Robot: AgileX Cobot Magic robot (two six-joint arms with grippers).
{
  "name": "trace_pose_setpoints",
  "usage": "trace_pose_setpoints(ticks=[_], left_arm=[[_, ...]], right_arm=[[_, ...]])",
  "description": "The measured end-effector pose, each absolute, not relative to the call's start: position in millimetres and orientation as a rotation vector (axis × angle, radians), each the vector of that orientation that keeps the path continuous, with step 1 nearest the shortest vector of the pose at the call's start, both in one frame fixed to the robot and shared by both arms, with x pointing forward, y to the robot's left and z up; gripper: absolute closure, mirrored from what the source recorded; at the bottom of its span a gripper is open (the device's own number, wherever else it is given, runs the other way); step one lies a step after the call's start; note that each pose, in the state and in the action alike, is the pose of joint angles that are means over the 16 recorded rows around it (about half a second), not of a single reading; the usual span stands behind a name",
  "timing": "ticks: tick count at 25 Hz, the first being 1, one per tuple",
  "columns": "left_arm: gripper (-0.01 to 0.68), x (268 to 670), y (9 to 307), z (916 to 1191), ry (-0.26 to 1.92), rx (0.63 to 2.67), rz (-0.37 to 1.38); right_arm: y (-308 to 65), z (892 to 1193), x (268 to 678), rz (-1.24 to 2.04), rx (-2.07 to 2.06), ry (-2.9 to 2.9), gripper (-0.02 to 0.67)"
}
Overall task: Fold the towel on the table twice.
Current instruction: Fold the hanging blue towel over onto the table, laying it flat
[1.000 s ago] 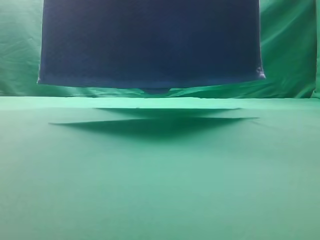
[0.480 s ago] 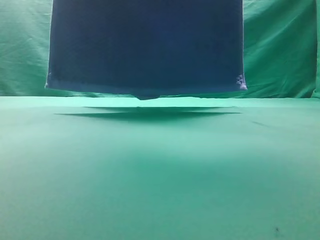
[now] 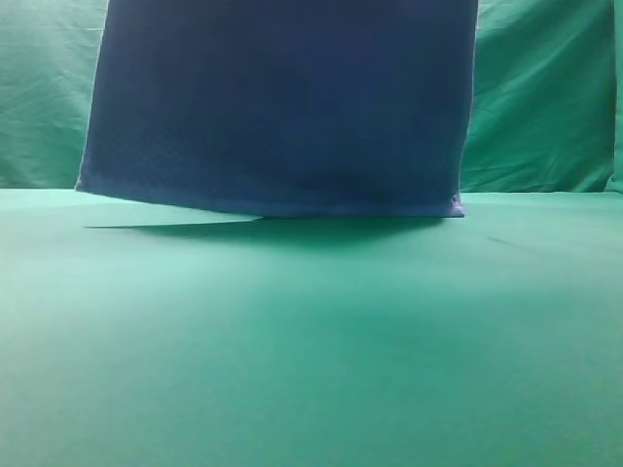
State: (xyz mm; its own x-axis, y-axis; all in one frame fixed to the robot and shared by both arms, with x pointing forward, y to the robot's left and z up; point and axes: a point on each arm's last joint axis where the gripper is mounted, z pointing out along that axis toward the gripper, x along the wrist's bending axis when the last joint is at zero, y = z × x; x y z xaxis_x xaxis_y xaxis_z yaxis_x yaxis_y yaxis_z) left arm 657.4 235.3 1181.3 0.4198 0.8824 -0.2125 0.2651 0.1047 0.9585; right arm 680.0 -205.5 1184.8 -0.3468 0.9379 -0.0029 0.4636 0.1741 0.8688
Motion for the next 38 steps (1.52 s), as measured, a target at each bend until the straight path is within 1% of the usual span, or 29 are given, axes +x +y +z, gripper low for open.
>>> trace_pose_setpoints(ticks=[6, 11, 14, 19, 24, 28, 32, 38], left_arm=[[0.673, 642, 238, 1156, 1.184, 1.516, 0.574], [0.673, 624, 240, 1141, 1.238, 1.541, 0.55], [0.673, 612, 241, 1138, 1.247, 1.548, 0.54], [0.673, 595, 240, 1144, 1.226, 1.564, 0.517], [0.673, 582, 237, 1152, 1.188, 1.593, 0.476], [0.673, 572, 235, 1153, 1.176, 1.616, 0.444], [0.673, 561, 236, 1143, 1.198, 1.63, 0.419], [0.673, 538, 239, 1115, 1.27, 1.628, 0.388]], right_arm=[[-209, 1168, 665, 1.01, 1.38, 1.989, 0.649], [-212, 1168, 643, 0.979, 1.405, 2.027, 0.649], [-215, 1172, 627, 0.971, 1.41, 2.038, 0.649], [-220, 1174, 599, 0.96, 1.421, 2.052, 0.649], [-225, 1166, 570, 0.942, 1.444, 2.065, 0.649], [-230, 1155, 546, 0.929, 1.467, 2.072, 0.649], [-233, 1142, 524, 0.927, 1.49, 2.075, 0.649], [-235, 1123, 496, 0.935, 1.525, 2.089, 0.649]])
